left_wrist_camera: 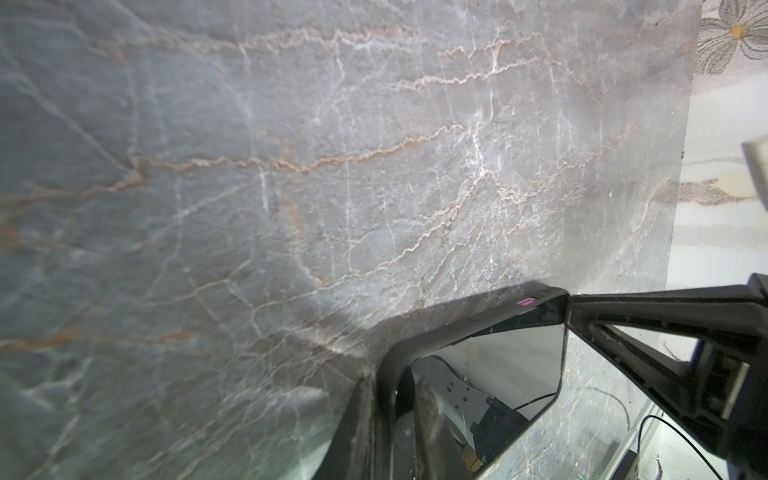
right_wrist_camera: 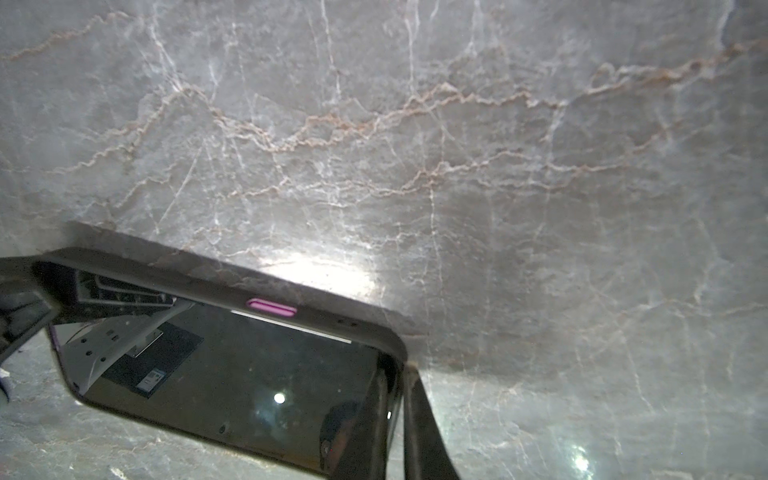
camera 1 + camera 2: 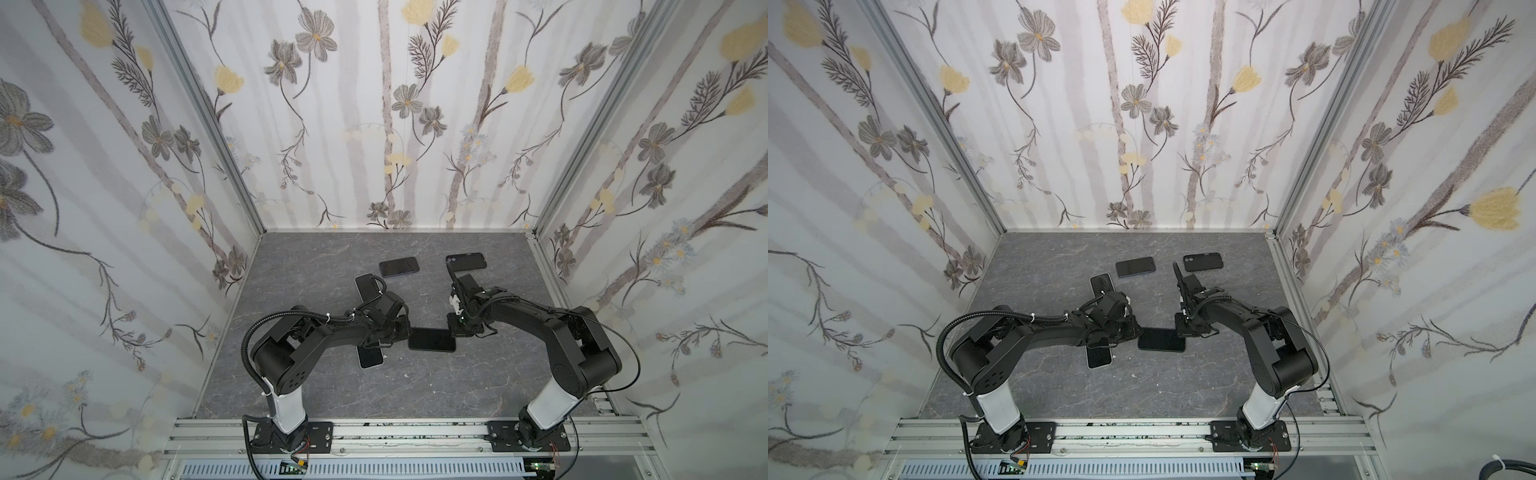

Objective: Put the phone into the phone case
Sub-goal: 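Open both grippers and lift them away from the cased phone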

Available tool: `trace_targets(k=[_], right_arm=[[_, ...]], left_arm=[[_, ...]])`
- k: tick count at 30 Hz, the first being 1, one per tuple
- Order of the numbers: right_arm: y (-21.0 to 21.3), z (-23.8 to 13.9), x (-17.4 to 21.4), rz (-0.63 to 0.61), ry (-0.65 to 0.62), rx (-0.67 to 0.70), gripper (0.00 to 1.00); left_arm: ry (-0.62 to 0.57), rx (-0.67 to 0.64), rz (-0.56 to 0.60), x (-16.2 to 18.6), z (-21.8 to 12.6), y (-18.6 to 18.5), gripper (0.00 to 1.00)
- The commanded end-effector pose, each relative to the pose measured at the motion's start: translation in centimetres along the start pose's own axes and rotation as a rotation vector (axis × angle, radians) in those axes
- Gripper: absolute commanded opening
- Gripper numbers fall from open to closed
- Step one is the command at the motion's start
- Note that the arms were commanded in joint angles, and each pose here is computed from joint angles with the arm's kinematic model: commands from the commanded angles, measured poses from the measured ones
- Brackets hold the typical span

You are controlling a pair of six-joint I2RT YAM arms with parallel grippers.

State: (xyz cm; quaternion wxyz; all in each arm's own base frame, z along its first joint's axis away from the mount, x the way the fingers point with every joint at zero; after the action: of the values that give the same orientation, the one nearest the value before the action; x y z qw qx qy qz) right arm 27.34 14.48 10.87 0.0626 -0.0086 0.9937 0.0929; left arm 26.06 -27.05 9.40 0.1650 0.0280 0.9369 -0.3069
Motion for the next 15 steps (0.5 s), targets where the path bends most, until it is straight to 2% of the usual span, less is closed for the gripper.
trace_targets(k=[1,8,13,15], right_arm=[[0.0,-0.8,0.0,-0.039,0.013,0.048,0.1],[2.9,-7.3,-3.2,-0.1,-0.179,-0.075,0.11],[4.8,-13.5,-4.3,-0.206,-0.408,-0.219,0.12],[5.3,-15.4,-4.3,-0.274,-0.487,-0.269,0.18]], left_arm=[[-0.014,-0.022,0.023,-0.7,-0.4,-0.4,0.19],[-0.135,-0.005,0.116,-3.5,-3.6,-2.9,0.19],[-0.255,-0.019,0.215,-5.4,-7.5,-4.5,0.2],[-0.29,-0.015,0.265,-5.7,-8.9,-5.0,0.22]])
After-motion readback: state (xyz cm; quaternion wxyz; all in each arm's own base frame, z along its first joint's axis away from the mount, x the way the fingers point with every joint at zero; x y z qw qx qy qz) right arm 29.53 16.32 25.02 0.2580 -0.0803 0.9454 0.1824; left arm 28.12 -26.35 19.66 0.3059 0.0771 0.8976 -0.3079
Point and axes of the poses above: each gripper's point midway between its finger pads, its own z axis out along the fingers, its own y axis along the line the jaws close on, x = y × z, the point moved 9 cm from there along -z, back along the fingers, and after that the axes turned 7 degrees about z, right-handed, at the moved point
